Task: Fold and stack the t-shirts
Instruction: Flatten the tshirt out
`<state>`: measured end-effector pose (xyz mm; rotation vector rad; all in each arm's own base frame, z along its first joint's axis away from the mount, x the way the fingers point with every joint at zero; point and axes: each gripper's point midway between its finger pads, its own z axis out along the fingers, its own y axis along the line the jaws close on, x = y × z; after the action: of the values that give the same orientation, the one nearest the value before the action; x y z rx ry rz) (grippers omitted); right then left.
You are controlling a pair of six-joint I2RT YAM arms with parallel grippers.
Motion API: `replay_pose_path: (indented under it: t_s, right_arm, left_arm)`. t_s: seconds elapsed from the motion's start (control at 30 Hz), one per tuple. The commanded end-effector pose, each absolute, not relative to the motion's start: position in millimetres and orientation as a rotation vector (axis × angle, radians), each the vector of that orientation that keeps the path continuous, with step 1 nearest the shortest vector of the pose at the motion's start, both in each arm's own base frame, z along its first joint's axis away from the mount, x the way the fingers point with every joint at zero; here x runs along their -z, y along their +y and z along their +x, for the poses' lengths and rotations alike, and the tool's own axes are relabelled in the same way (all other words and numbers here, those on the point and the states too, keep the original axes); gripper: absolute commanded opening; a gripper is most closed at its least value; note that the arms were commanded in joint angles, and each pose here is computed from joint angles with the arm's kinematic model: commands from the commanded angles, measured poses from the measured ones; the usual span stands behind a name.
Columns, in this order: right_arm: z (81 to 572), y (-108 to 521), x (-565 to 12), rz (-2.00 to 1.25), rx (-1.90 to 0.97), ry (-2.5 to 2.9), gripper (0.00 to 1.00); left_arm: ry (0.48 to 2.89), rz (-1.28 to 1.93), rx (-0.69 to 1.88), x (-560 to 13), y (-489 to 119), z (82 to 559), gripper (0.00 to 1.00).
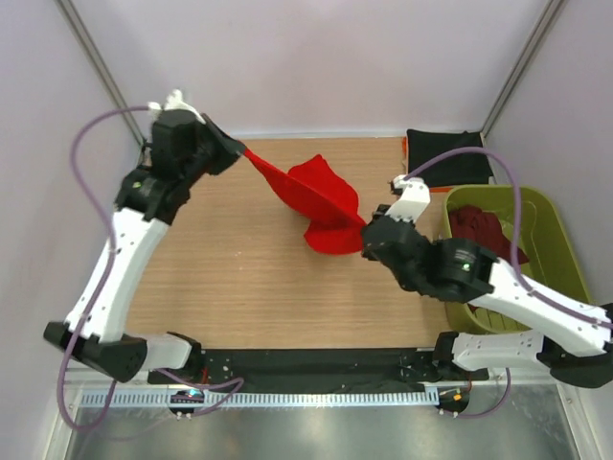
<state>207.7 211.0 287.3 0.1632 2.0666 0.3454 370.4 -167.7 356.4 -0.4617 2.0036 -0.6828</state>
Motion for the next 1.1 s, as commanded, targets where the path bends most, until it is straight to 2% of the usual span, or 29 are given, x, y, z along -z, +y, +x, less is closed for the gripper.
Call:
replay_pose_path:
  t_s: [0.0,0.1,0.23,0.43,0.53,0.7,0.77,0.87,0.93,1.0,1.03,1.07]
  right_arm:
    - [212.0,184.1,-325.3,-0.027,-0.201,1.989,0.01]
    - [218.6,182.3,-377.0,-0.061,-0.228,1.906,0.01]
    - [208.2,209.7,-438.5,-0.152,-0.445,1.861,0.01]
    - [177.9,243.6,-477.7,-0.315,-0.771,1.762,0.01]
    - [177.6,238.5,-474.2,-0.287,-0.77,1.767,0.01]
    - [203.8,213.4,-470.3,-0.195,-0.536,1.762,0.01]
    - [216.3,205.2,-488.4,-0.194,-0.436,1.69,0.01]
    - [251.3,198.2,-505.0,-0.117,-0.223,1.597,0.01]
    - [296.6,181.4,-505.5,0.018,-0.07,1.603,0.01]
    - [318.2,169.3,-525.0,0.101,-0.067,1.578,0.01]
    - [344.2,166.4,-513.2,0.112,0.003,1.612,0.01]
    - [348.6,166.2,-520.6,0.111,-0.001,1.607,0.01]
  left_arm:
    - [1.934,-0.477,0.476,-408.6,-115.8,329.9,0.0]
    - [1.851,-0.506,0.416,-447.8,-93.3,319.0,0.0]
    - [1.763,-0.503,0.481,-503.3,-81.8,282.9,0.0]
    - [1.628,-0.496,0.619,-545.8,-76.1,243.0,0.0]
    - [1.632,-0.482,0.623,-546.5,-78.3,244.3,0.0]
    - [1.663,-0.449,0.603,-540.5,-90.1,270.3,0.0]
    - [1.652,-0.452,0.578,-538.7,-91.3,285.1,0.0]
    - [1.61,-0.476,0.549,-535.2,-98.4,326.0,0.0]
    - [1.606,-0.482,0.541,-531.0,-107.2,359.3,0.0]
    - [1.549,-0.491,0.604,-548.0,-109.2,380.2,0.0]
    - [1.555,-0.492,0.633,-545.3,-114.7,399.0,0.0]
    - [1.55,-0.485,0.688,-549.3,-114.7,409.0,0.0]
